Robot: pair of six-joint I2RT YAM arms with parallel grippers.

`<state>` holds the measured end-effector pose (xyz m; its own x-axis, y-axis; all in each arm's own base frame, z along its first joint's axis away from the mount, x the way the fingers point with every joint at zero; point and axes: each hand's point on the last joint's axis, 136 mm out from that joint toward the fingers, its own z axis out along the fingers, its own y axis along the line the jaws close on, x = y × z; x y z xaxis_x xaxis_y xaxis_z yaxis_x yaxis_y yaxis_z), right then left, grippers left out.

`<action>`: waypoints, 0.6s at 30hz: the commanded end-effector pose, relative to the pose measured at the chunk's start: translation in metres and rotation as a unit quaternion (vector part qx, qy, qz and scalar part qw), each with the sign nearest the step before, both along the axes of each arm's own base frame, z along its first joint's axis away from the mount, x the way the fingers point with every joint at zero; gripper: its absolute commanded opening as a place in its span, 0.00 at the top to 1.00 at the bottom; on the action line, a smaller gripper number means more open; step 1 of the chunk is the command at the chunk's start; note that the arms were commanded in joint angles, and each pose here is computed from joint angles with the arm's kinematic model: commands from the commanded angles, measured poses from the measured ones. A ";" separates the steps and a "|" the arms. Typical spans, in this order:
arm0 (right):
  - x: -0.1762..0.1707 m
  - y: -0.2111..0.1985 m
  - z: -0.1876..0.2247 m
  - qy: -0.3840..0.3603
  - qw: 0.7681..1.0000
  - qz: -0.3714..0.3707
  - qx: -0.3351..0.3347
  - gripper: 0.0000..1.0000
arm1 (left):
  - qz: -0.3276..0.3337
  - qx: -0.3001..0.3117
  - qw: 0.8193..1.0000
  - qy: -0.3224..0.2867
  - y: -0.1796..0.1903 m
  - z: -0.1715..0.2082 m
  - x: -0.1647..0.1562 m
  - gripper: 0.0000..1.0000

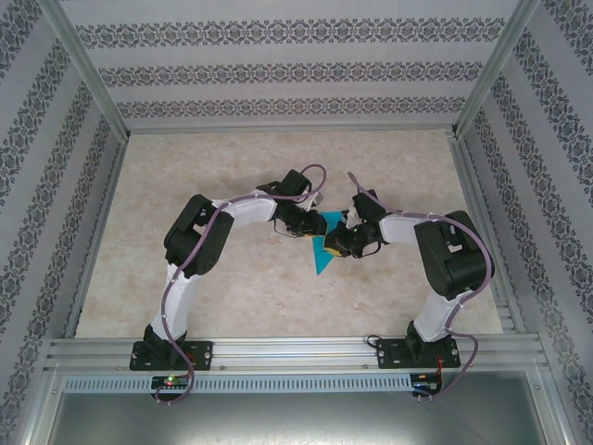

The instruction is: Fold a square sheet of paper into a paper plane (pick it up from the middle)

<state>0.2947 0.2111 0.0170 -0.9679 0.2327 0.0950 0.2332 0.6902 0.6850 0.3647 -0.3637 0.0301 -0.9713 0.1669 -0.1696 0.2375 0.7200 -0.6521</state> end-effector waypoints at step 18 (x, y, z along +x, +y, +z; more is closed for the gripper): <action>0.009 0.010 0.008 -0.027 0.999 -0.005 0.024 0.85 | 0.002 0.000 1.000 0.031 0.002 -0.019 -0.009 0.67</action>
